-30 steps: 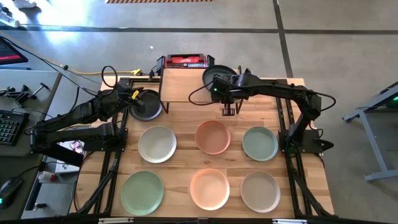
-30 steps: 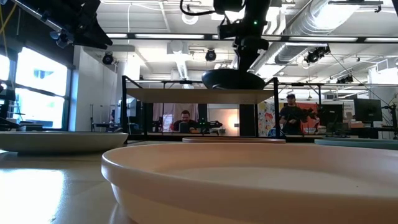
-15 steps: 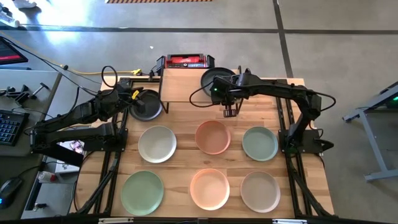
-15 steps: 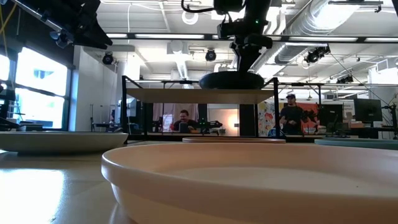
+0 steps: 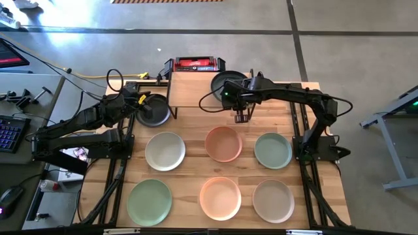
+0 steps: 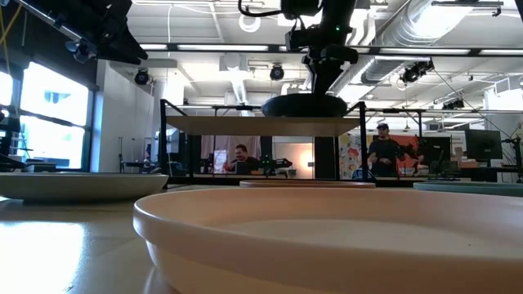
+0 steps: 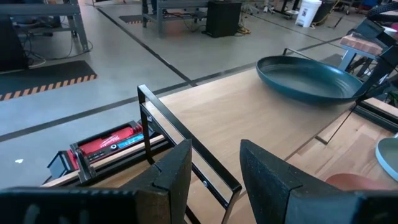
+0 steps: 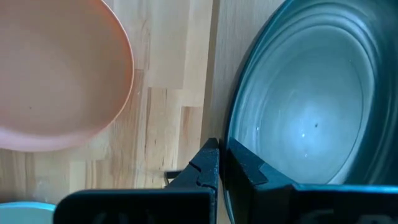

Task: Place and stack plates onto a shelf
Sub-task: Put the right black plate on the shelf, then stack the top white plate on the top of the black plate on the shelf

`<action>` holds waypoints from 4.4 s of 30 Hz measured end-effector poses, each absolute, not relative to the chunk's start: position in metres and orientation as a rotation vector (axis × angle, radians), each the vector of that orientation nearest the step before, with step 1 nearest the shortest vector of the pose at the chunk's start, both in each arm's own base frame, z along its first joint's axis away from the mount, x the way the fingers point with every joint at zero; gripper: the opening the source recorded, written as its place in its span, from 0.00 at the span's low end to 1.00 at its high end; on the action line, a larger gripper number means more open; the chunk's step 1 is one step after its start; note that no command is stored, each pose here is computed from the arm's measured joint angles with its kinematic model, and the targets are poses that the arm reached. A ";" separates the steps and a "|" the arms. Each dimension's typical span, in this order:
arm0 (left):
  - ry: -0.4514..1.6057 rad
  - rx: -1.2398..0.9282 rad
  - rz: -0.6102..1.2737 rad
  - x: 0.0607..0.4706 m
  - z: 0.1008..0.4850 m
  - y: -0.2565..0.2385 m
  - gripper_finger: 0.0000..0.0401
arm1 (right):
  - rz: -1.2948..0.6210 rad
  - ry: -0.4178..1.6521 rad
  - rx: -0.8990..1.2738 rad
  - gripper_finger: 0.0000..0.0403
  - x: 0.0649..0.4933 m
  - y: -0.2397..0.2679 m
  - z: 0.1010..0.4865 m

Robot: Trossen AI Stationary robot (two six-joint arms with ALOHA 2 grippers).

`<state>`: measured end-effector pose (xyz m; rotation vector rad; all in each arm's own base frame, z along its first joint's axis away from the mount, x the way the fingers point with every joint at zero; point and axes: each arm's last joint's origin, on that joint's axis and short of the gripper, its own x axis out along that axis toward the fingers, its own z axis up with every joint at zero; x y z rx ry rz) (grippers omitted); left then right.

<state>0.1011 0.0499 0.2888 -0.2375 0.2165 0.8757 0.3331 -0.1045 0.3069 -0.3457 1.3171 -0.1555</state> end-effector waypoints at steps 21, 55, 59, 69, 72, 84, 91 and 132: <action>0.215 -0.239 0.876 0.101 0.289 0.050 0.32 | -0.083 1.415 -0.366 0.10 0.335 -0.106 0.292; 0.215 -0.351 0.790 0.102 0.286 0.048 0.32 | -0.273 1.375 -0.303 0.15 0.310 -0.094 0.326; 0.256 -0.468 0.652 0.104 0.282 0.043 0.32 | -0.263 1.325 -0.208 0.15 0.308 -0.085 0.332; 0.404 -0.755 0.450 0.112 0.270 0.037 0.32 | -0.199 1.266 0.074 0.15 0.312 -0.065 0.333; 0.533 -0.822 0.475 0.113 0.259 0.037 0.32 | -0.224 1.260 0.121 0.15 0.313 -0.058 0.333; 0.837 -0.889 0.603 0.112 0.234 0.037 0.32 | -0.317 1.214 0.296 0.15 0.319 -0.033 0.334; 0.956 -0.939 0.668 0.111 0.225 0.036 0.32 | -0.351 1.176 0.378 0.15 0.322 -0.020 0.334; 1.403 -0.774 0.700 0.153 0.172 0.052 0.32 | -0.294 1.125 0.343 0.15 0.328 0.012 0.336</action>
